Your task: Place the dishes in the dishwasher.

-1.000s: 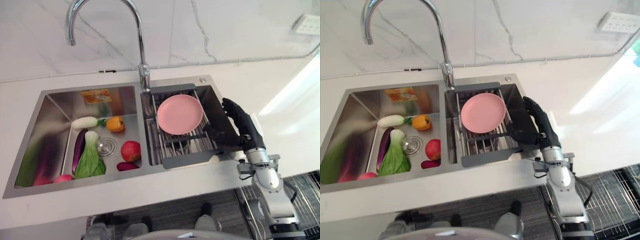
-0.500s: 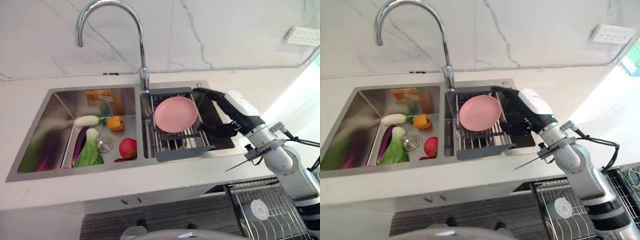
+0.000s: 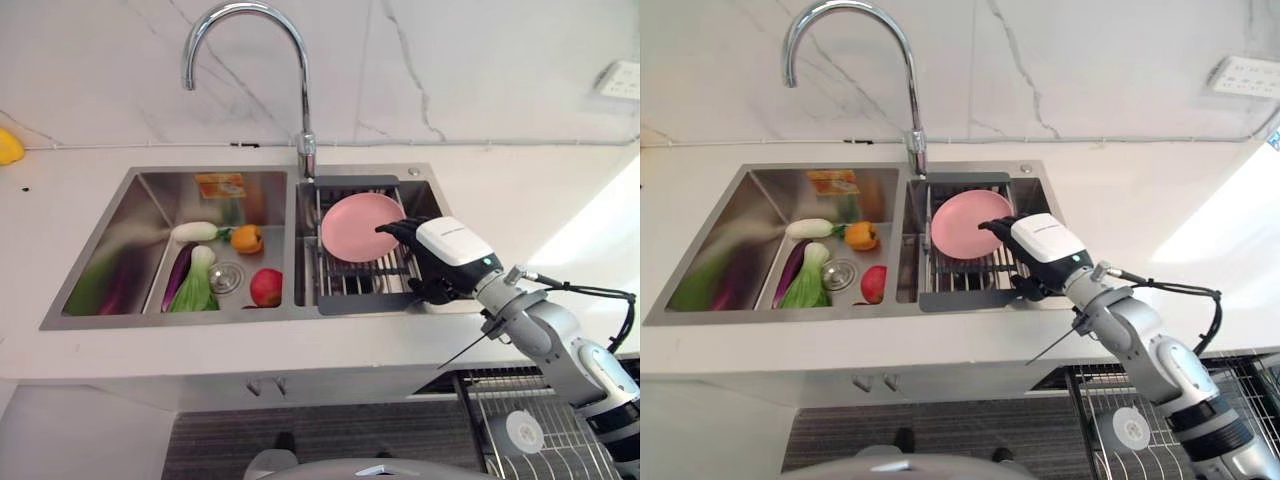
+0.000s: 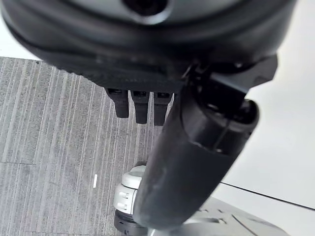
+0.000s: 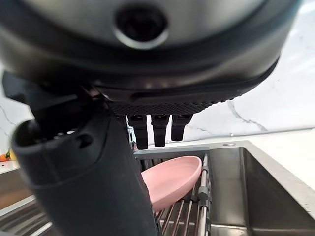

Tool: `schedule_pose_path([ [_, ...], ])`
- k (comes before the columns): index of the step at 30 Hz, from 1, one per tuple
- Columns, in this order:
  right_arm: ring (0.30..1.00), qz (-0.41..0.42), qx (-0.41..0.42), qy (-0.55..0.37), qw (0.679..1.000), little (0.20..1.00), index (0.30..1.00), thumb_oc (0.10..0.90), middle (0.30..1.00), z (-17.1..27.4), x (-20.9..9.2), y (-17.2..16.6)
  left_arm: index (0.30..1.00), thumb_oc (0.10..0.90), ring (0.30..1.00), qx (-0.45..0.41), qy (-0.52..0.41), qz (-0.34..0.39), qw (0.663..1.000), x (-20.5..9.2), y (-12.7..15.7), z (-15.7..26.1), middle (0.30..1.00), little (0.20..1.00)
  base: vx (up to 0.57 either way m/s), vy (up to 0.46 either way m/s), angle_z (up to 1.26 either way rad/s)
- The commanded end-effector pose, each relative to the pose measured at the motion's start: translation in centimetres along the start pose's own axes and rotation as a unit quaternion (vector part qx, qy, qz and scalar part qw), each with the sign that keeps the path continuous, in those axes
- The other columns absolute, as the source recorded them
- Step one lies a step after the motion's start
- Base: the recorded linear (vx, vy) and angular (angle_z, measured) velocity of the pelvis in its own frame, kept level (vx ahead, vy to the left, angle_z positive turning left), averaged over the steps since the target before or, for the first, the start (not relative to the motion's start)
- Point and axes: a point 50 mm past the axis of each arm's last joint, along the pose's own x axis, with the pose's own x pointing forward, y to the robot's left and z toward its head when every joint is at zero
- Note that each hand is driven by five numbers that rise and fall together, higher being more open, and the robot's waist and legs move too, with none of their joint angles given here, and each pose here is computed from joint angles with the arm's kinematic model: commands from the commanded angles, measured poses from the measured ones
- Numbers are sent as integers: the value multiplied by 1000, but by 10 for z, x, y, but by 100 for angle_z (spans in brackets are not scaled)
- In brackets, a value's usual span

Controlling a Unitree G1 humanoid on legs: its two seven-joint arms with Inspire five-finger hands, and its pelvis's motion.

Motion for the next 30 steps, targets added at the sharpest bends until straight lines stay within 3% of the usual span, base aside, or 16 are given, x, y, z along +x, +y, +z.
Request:
schedule_pose_path([
  [1,900,-129,-70,-36,988,900,900,800,900,8,22,-49,900,800,900,39,-13,17,999,3,2,18,900,900,8,-13,8],
  [4,900,-132,-53,-9,990,900,900,800,900,1,27,-37,900,800,900,41,-12,17,999,3,0,17,900,900,0,0,19],
  [13,900,-125,-156,55,978,900,900,800,900,-19,40,-10,900,800,900,59,-28,19,998,2,-5,25,900,900,4,2,8],
  [14,834,-123,-167,60,976,834,834,756,834,-20,42,-8,900,800,900,62,-30,19,997,2,-6,26,900,900,-5,2,5],
  [15,451,-128,-179,65,973,451,451,500,451,-22,44,-5,900,800,900,65,-30,20,997,3,-6,26,900,900,0,-3,4],
  [16,451,-128,-179,65,973,451,451,500,451,-22,44,-5,900,800,900,65,-30,20,997,3,-6,26,900,900,3,-1,3],
  [17,300,-125,-187,68,972,300,300,400,300,-22,47,0,900,800,900,65,-33,22,997,2,-6,27,900,900,0,0,0],
  [23,300,-139,-229,83,960,300,300,400,300,-24,65,2,900,800,900,75,-43,29,996,3,-6,34,900,900,-2,2,2],
  [30,300,-215,-203,99,950,300,300,400,300,-24,67,-12,900,800,900,76,-46,36,995,3,-6,35,900,900,-2,1,4],
])
